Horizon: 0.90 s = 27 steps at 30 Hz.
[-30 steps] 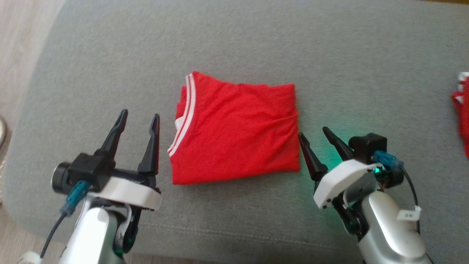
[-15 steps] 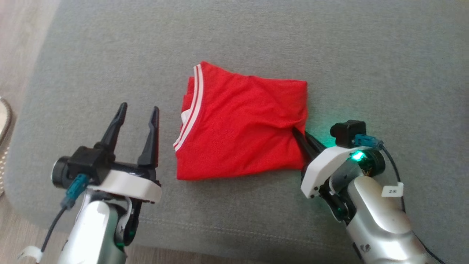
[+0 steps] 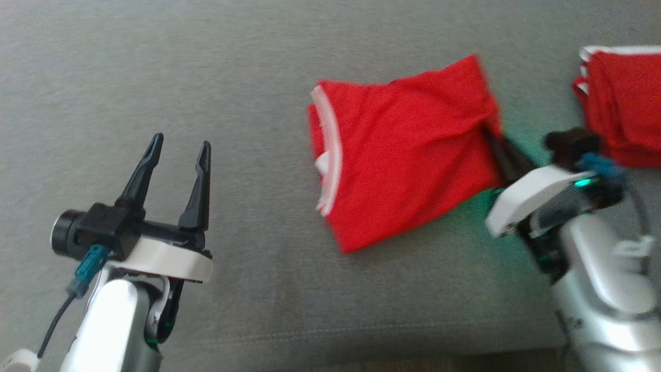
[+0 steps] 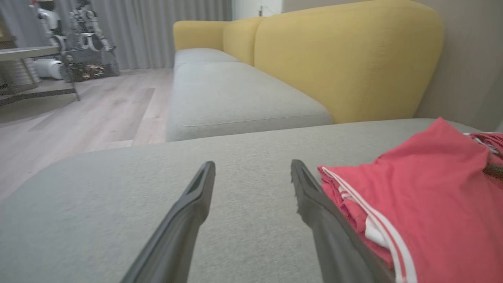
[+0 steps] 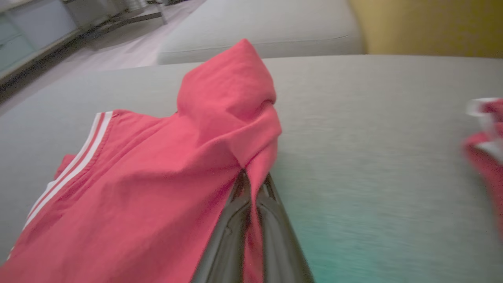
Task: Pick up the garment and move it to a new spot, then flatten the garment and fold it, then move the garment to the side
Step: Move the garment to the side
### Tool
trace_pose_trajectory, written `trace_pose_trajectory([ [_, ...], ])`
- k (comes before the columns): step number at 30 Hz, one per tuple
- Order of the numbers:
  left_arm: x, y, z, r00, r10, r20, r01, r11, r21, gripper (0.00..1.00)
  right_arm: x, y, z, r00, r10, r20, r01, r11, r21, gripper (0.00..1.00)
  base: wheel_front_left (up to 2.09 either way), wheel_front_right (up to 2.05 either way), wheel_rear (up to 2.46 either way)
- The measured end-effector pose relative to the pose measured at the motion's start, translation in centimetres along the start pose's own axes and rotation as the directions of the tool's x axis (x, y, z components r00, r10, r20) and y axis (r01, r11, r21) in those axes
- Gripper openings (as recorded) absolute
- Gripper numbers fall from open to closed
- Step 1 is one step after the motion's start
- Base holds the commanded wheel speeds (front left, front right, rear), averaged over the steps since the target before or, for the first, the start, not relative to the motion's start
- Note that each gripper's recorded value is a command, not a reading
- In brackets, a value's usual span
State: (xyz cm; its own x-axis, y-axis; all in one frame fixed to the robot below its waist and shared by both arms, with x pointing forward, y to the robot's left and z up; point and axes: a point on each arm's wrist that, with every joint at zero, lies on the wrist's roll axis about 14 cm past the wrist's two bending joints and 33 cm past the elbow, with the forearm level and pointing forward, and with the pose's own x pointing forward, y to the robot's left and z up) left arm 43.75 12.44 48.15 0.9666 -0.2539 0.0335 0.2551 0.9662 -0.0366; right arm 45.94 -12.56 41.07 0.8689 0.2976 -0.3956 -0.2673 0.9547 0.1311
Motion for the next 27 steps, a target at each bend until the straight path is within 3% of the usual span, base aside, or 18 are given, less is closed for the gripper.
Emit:
trace_pose_trajectory([
  [7, 3.2, -3.1, -1.1, 0.993, -0.115, -0.003, 0.115, 0.993, -0.023, 1.00, -3.3, -10.8, 2.3, 0.964, -0.263, 0.041, 0.263, 0.965, -0.014, 0.00, 0.00, 0.00, 0.00],
  [14, 5.2, -4.4, -3.1, 0.983, -0.178, -0.031, 0.177, 0.984, -0.031, 1.00, -5.8, -17.5, 5.1, 0.902, -0.423, 0.088, 0.427, 0.904, -0.024, 0.00, 0.00, 0.00, 0.00],
  [22, 6.7, -5.6, -4.5, 0.975, -0.219, -0.037, 0.217, 0.975, -0.051, 1.00, -8.6, -22.4, 7.9, 0.830, -0.543, 0.126, 0.550, 0.835, -0.022, 0.00, 0.00, 0.00, 0.00],
  [27, 7.3, -5.8, -5.3, 0.972, -0.230, -0.043, 0.227, 0.972, -0.062, 1.00, -8.8, -23.8, 8.1, 0.809, -0.576, 0.115, 0.581, 0.814, -0.006, 0.00, 0.00, 0.00, 0.00],
])
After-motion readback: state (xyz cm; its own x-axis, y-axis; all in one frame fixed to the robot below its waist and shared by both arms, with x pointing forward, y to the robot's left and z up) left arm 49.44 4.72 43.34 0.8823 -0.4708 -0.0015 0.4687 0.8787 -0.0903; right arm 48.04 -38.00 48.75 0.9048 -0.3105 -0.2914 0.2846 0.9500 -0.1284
